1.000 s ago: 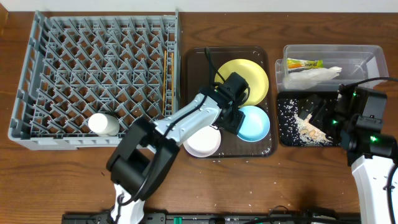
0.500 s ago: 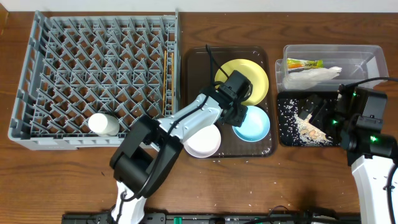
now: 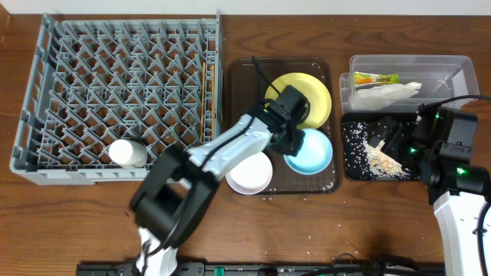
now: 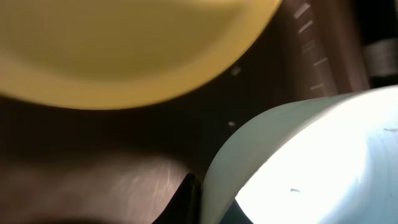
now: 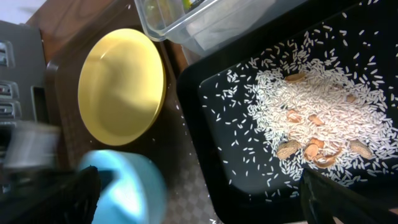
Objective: Sort waste into correct bins and load items into the dishwasher
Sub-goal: 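Lift the blue bowl and set it tilted in the dish rack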
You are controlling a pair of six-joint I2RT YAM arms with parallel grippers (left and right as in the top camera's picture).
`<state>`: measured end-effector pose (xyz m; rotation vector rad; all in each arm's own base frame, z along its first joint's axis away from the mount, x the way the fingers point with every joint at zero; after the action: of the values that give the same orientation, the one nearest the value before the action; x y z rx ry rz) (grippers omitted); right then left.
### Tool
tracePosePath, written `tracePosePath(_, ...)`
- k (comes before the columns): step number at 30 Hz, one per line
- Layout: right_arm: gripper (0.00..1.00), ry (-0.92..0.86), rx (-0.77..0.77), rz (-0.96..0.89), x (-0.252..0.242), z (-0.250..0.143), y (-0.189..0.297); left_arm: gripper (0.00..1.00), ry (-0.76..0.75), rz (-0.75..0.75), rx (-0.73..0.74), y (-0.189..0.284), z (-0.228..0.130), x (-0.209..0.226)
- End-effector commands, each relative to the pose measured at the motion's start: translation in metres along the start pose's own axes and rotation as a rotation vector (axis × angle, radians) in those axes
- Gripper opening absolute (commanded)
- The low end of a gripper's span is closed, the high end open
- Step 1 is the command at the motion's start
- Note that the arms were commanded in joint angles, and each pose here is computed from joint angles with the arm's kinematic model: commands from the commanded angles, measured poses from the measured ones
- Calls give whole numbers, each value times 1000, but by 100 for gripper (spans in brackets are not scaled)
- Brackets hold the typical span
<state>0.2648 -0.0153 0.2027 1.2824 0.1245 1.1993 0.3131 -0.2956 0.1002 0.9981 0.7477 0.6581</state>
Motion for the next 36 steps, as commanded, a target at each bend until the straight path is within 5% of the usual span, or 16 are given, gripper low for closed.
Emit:
tracePosePath(1, 99, 1, -17, 14, 4, 4, 5, 7, -2, 128, -228, 88, 36, 13)
tracePosePath(8, 99, 1, -18, 14, 4, 4, 5, 8, 13, 667, -294, 192, 16, 84)
tracePosePath(12, 99, 1, -18, 14, 4, 4, 5, 7, 0, 1058, -174, 233, -5, 130)
tracePosePath(16, 99, 1, -18, 14, 4, 4, 5, 7, 36, 1296, -50, 254, -23, 165)
tracePosePath(27, 99, 1, -18, 14, 4, 4, 5, 8, 197, 1431, 73, 257, -47, 229)
tracePosePath(36, 99, 1, -18, 14, 4, 4, 5, 7, 178, 1511, 215, 211, -46, 259)
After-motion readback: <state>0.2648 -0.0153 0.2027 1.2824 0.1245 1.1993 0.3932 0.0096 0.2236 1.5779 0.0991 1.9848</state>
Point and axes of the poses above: each gripper's point midway between its finger pads, its own y axis back along the fingers, its own x axis along the line the jaws close on, z = x × y, the point moved 6 cm from there along y, back along the fingers, and after that the axes turned 9 degrees about -y, right-handed, at the moved point
